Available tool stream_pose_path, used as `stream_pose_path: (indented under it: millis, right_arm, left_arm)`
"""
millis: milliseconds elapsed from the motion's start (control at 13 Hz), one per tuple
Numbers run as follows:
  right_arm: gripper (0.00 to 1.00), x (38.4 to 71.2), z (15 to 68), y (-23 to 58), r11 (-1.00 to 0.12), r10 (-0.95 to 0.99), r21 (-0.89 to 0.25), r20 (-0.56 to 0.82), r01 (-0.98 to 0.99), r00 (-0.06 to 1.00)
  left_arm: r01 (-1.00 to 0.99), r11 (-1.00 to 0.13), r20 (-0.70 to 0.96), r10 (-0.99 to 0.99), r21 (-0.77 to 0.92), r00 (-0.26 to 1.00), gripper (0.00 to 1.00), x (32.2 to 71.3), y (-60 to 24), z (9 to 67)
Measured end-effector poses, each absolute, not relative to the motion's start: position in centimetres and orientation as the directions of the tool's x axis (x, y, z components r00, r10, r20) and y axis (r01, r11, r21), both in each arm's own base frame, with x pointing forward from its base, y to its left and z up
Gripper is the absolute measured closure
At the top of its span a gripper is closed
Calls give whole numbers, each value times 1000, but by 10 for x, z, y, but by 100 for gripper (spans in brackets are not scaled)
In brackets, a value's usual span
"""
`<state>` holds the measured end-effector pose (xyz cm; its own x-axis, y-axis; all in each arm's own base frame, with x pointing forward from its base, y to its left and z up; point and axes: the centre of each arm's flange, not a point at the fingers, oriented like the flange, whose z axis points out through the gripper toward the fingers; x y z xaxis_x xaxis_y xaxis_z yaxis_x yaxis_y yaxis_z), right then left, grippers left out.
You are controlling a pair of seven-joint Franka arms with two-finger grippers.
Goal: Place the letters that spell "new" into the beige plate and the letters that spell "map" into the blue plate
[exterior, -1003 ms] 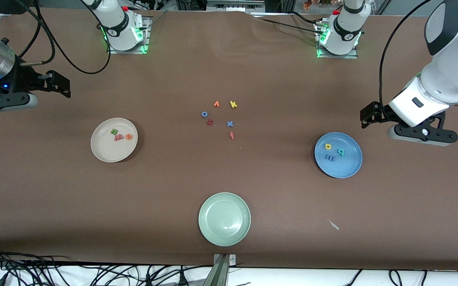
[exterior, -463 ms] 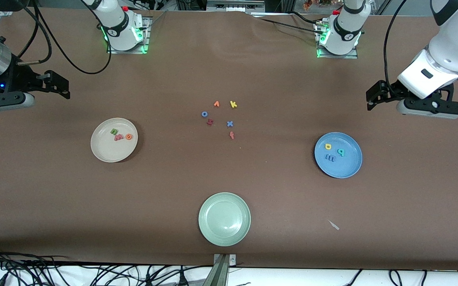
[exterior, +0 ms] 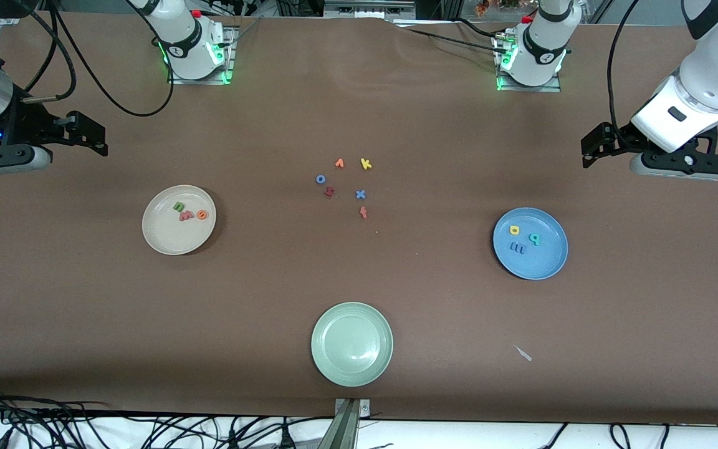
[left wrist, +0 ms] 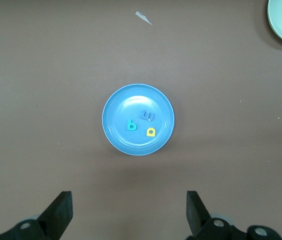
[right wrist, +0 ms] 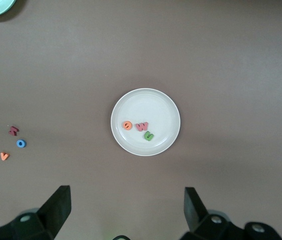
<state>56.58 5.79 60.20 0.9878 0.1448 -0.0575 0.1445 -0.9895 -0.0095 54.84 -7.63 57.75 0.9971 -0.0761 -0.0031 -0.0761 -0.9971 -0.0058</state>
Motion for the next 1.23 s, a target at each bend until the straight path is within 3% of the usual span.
stream_pose_path:
  millis: [1234]
  right_arm:
    - [0,567,598,46,-992,123,-10,-74,123,990]
  left_arm:
    - [-79,-997,-26,-79,-7,997,0,545,-78,576]
